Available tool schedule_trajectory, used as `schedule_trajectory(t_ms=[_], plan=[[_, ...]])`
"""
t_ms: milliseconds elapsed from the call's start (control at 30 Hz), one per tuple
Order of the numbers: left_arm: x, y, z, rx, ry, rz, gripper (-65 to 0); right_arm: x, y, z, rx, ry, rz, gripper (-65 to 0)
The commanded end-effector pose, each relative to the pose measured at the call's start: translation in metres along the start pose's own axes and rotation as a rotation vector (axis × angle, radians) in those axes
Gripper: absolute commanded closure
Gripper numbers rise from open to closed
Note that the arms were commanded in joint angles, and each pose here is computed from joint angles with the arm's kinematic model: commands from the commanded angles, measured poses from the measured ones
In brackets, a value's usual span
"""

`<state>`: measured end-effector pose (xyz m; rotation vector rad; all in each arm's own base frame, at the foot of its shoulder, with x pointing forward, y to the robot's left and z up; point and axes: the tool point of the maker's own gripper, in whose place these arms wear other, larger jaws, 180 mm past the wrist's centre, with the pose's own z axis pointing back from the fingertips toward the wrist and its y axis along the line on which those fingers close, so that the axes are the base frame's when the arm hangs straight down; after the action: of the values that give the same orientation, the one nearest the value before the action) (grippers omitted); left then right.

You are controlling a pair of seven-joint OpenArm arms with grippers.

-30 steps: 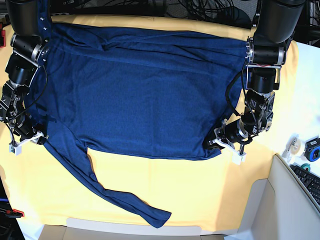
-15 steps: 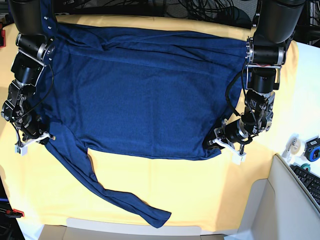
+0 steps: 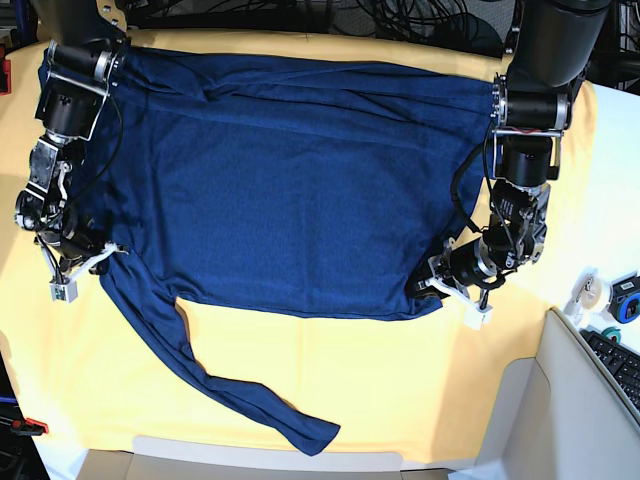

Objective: Fold the T-shirt properly
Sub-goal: 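Lift the side edges and fold them toward the collar with both grippers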

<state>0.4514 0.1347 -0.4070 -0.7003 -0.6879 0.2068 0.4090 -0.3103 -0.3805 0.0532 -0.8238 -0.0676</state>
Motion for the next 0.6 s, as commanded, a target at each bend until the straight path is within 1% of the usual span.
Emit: schedule_trajectory(t_ms=[0,67,167,233,367,467,567], plan=[[0.025,-0.009,0.004,-0.016,-0.042,-0.026,0.0,0.028,-0.005,0.009,-0.009,-0.077,0.021,0.0],[0.039,-0.006,0.014,-0.007,-0.067,-0.054,0.0,0.026,-0.005,0.013,-0.015,-0.085,0.038,0.0],[0.057,-0.021,0.022,-0.032,-0.110,-0.117,0.0,0.022,-0.006,0.021,-0.025,-0.093,0.064,0.0],[0.062,-0.023,0.029,-0.030,-0.096,-0.151,0.0,0.019,-0.005,0.026,-0.029,-0.098,0.082,0.0],[0.060,-0.023,0.037,-0.027,-0.072,-0.187,0.0,0.014,-0.003,0.035,-0.036,-0.108,0.115,0.0],[0.065,-0.024,0.049,-0.022,-0.088,-0.232,0.0,0.011,-0.001,0.041,-0.039,-0.114,0.137,0.0],[0.054,-0.022,0.057,-0.016,-0.067,-0.274,0.0,0.011,0.001,0.050,-0.044,-0.127,0.166,0.0]])
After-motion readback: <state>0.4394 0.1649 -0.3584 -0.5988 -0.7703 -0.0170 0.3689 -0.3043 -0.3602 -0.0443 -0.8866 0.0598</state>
